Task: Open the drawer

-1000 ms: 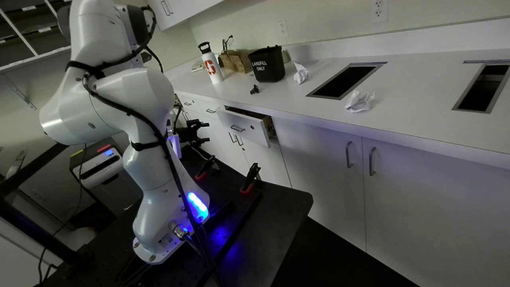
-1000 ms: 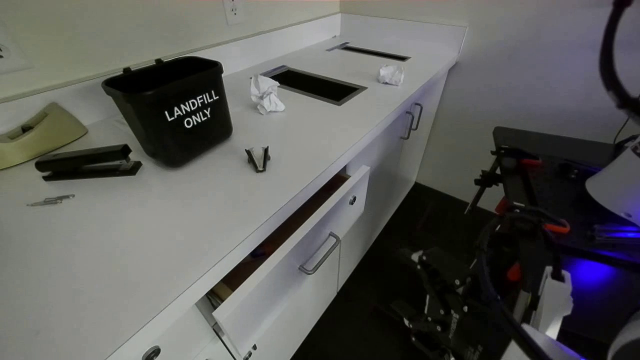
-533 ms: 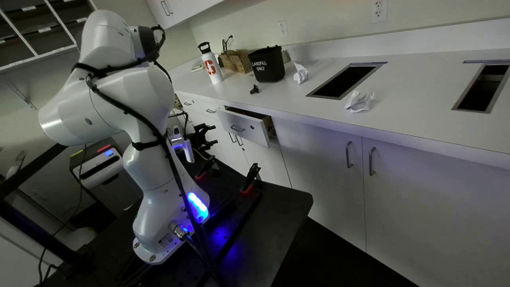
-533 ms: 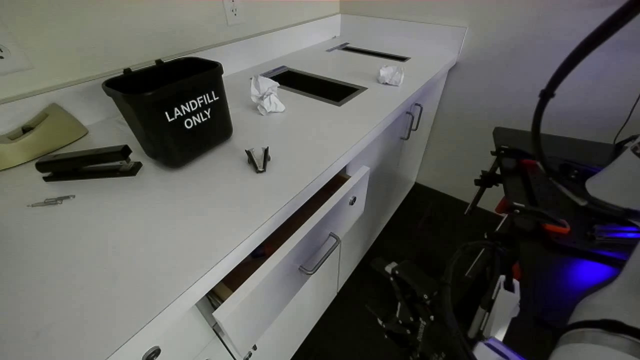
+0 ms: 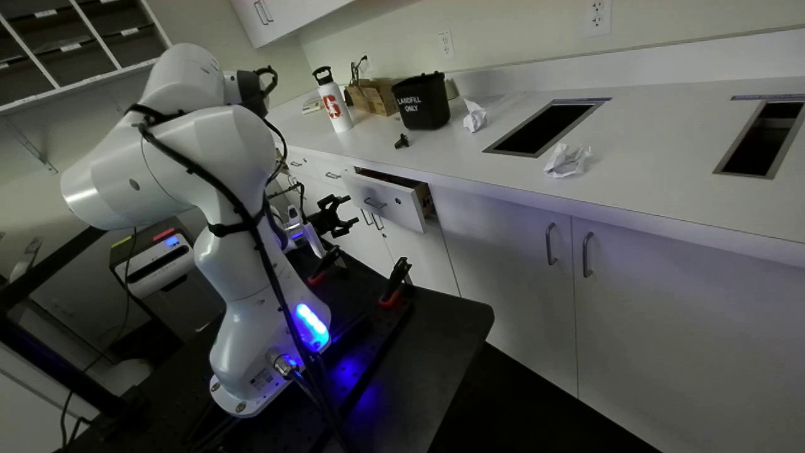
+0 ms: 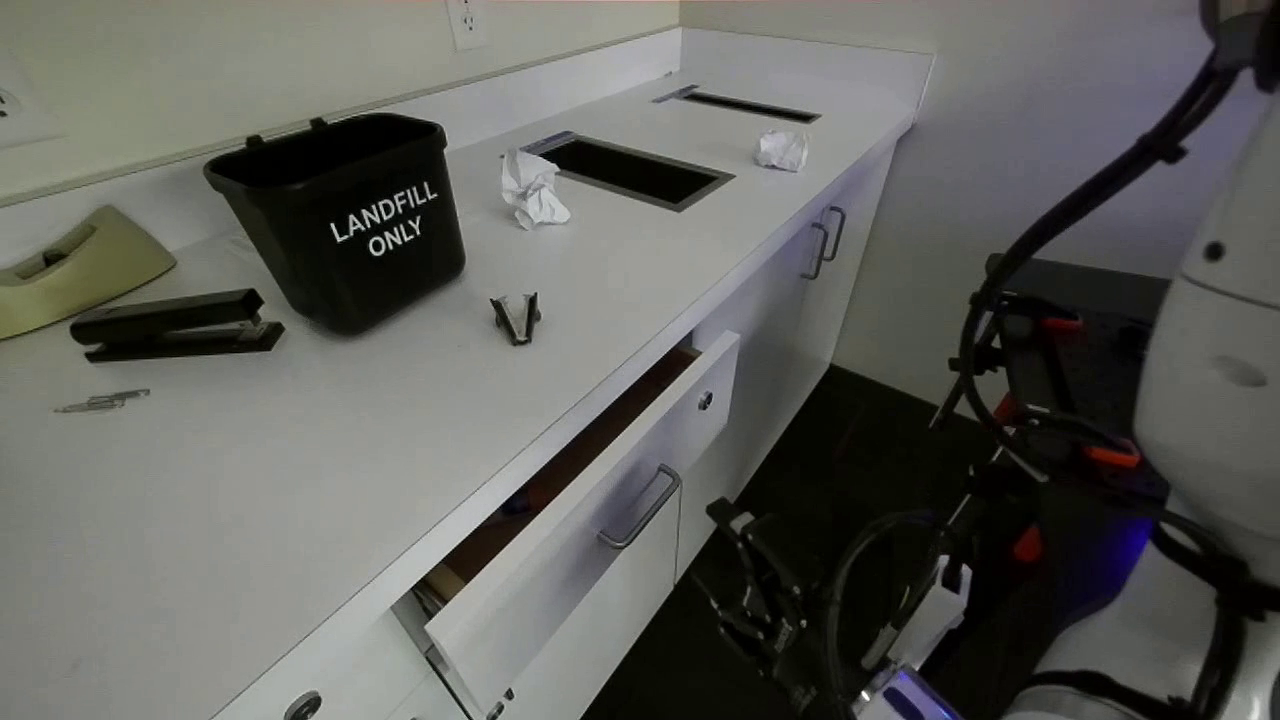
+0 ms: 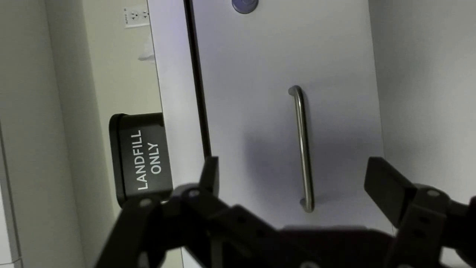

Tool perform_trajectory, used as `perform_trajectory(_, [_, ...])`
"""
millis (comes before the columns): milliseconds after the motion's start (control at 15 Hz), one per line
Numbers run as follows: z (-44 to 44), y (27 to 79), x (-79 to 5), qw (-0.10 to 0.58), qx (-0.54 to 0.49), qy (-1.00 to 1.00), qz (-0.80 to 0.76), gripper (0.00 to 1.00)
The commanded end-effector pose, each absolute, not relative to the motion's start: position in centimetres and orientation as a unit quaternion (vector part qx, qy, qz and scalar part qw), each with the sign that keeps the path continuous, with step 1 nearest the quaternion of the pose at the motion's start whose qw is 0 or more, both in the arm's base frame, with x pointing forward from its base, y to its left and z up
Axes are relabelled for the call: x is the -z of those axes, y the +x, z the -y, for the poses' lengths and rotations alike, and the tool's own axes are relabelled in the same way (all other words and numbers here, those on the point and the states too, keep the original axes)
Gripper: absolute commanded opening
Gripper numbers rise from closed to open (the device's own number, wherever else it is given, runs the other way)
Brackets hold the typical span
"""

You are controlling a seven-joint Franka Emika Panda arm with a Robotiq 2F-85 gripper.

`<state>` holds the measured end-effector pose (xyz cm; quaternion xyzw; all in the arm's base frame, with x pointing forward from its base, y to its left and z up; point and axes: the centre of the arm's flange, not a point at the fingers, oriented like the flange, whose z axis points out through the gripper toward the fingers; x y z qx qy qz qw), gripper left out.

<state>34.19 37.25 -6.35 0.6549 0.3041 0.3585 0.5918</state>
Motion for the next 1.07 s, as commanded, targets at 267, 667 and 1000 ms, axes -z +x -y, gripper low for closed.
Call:
perform_trajectory(267, [-37.8,36.1,7.9,0.625,-0.337,0.634,-0.307,1.0])
perform_trajectory(667, [-38.2,37.5,8.3,0.632,-0.334,0.63,-0.303,1.0])
perform_trajectory(1000, [-37.7,40.7,8.9,0.634,-0.328,0.63,-0.305,1.0])
